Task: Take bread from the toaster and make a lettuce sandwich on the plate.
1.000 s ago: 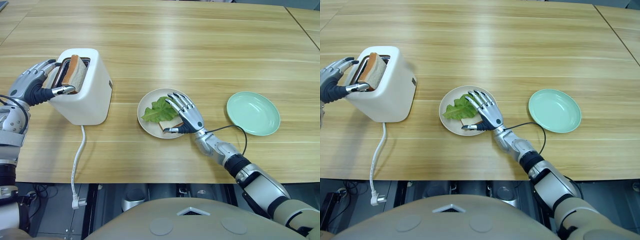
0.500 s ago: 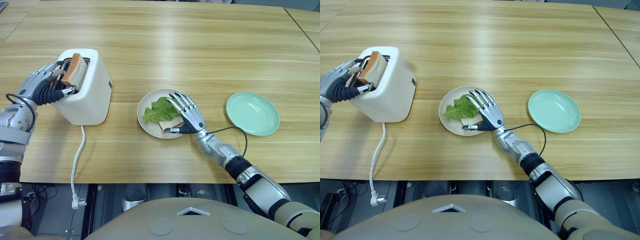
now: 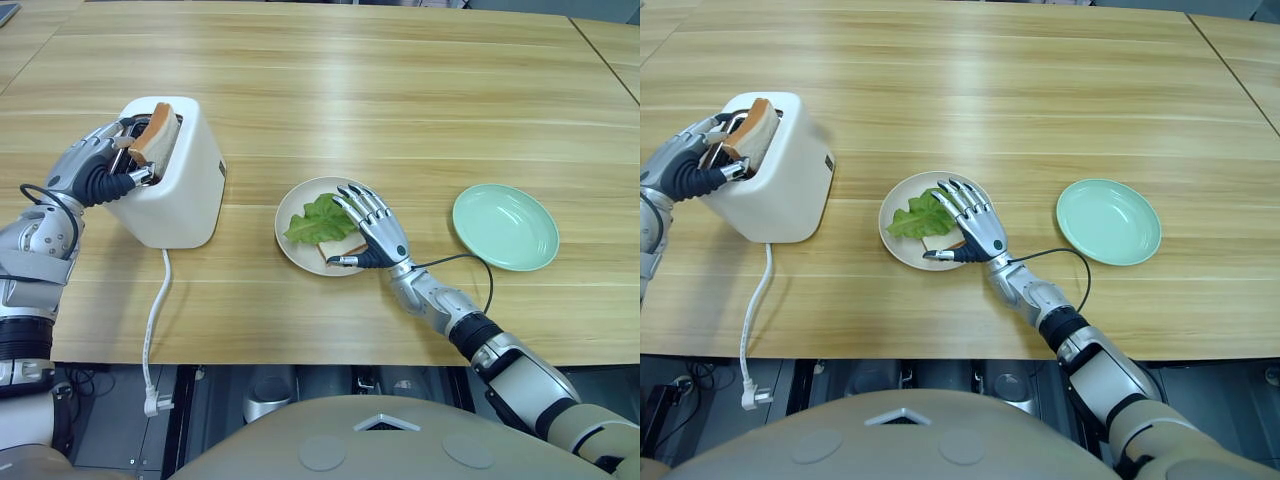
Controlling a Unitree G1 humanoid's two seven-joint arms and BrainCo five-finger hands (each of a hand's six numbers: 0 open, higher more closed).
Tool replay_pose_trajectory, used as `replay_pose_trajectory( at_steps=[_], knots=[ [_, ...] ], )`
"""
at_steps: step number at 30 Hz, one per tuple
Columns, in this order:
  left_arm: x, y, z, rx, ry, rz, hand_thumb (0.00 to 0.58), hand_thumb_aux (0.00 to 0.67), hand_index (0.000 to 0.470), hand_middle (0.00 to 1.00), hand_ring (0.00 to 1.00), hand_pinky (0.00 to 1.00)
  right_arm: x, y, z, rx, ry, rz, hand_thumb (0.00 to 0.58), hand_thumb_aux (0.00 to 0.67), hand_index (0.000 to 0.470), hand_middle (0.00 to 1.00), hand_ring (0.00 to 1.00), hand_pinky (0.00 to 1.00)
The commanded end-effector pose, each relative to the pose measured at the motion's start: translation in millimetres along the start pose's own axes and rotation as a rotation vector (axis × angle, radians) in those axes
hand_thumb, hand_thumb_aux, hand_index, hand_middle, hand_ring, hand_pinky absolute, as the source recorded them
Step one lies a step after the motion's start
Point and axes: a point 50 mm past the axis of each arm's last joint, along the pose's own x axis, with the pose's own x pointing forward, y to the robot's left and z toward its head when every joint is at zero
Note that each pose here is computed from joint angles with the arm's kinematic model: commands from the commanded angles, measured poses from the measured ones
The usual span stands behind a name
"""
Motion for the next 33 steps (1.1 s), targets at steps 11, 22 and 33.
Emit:
replay_pose_trajectory(
  at_steps=[11, 22, 33],
  knots=[
    [7, -15, -1, -0.058, 0.009, -0.029, 0.571, 0.586, 0.402, 0.00, 0.00, 0.00, -2, 2, 0, 0.011, 0.015, 0.001, 0.000, 0.000, 0.000, 0.00, 0.00, 0.00],
    [10, -11, 9, -0.176, -0.049, 0.024, 0.580, 0.670, 0.460, 0.00, 0.00, 0.00, -2, 3, 1, 0.014, 0.014, 0.004, 0.000, 0.000, 0.000, 0.00, 0.00, 0.00],
    [17, 7, 12, -0.269, -0.062, 0.154, 0.580, 0.670, 0.460, 0.00, 0.00, 0.00, -1, 4, 2, 0.018, 0.015, 0.004, 0.000, 0.000, 0.000, 0.00, 0.00, 0.00]
  ],
)
